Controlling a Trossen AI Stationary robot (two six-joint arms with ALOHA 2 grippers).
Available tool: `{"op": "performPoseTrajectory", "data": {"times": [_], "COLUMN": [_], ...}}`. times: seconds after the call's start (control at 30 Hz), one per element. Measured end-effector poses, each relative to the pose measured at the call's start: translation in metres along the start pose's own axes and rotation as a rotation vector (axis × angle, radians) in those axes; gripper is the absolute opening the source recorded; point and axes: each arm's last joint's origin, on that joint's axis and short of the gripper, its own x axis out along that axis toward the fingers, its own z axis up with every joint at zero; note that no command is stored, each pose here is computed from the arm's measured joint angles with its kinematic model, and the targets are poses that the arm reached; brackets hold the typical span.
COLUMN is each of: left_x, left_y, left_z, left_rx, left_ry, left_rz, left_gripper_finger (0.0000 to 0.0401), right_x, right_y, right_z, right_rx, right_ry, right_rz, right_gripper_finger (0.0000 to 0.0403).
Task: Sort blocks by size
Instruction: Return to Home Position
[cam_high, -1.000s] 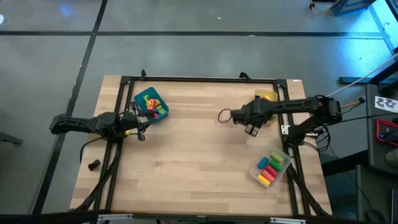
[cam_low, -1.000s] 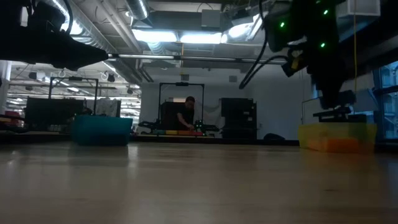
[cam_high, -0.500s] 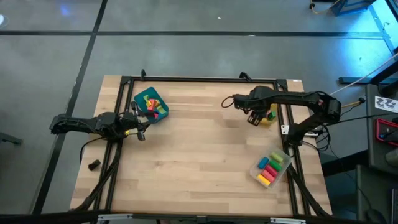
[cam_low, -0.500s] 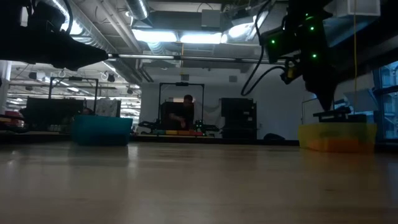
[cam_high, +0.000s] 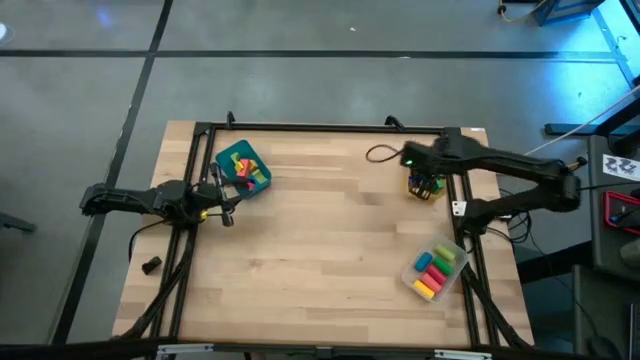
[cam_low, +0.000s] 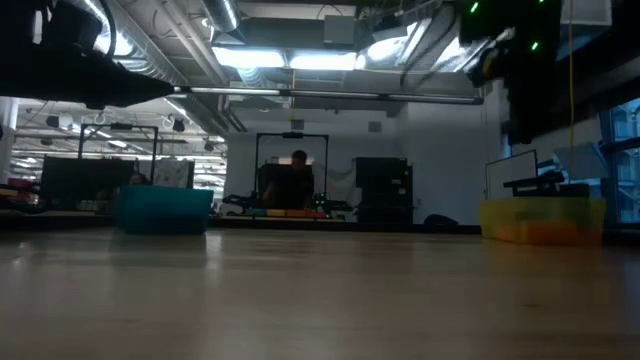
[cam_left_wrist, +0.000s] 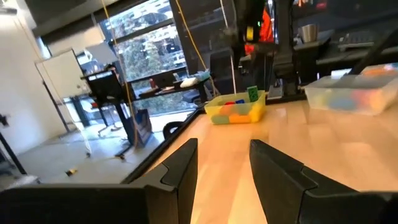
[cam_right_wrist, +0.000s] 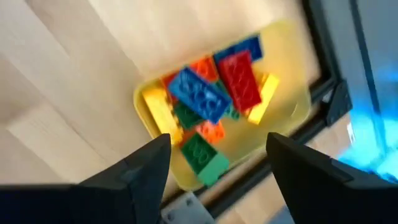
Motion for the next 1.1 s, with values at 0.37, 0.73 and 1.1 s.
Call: {"op": "performPoseTrajectory", "data": {"times": [0.37, 0.73, 1.1], "left_x": [0.000, 0.000, 0.000], "left_y": [0.000, 0.000, 0.000], "left_z": [0.000, 0.000, 0.000], "left_rx": [-0.004, -0.004, -0.004], "left_ry": [0.000, 0.000, 0.000], "left_rz": [0.000, 0.000, 0.000], "left_gripper_finger": [0.0131, 0.0131, 0.0131], "right_x": [-0.067, -0.062, 0.015], "right_y": [-0.031, -0.034, 0.004], "right_z": [-0.058, -0.093, -0.090], "right_rx": [0.178, 0.205, 0.015], "right_ry": [-0.595, -1.001, -1.232], "right_rz": [0.245, 0.313, 0.518], "right_gripper_finger": [0.0264, 0.0264, 0.0264]}}
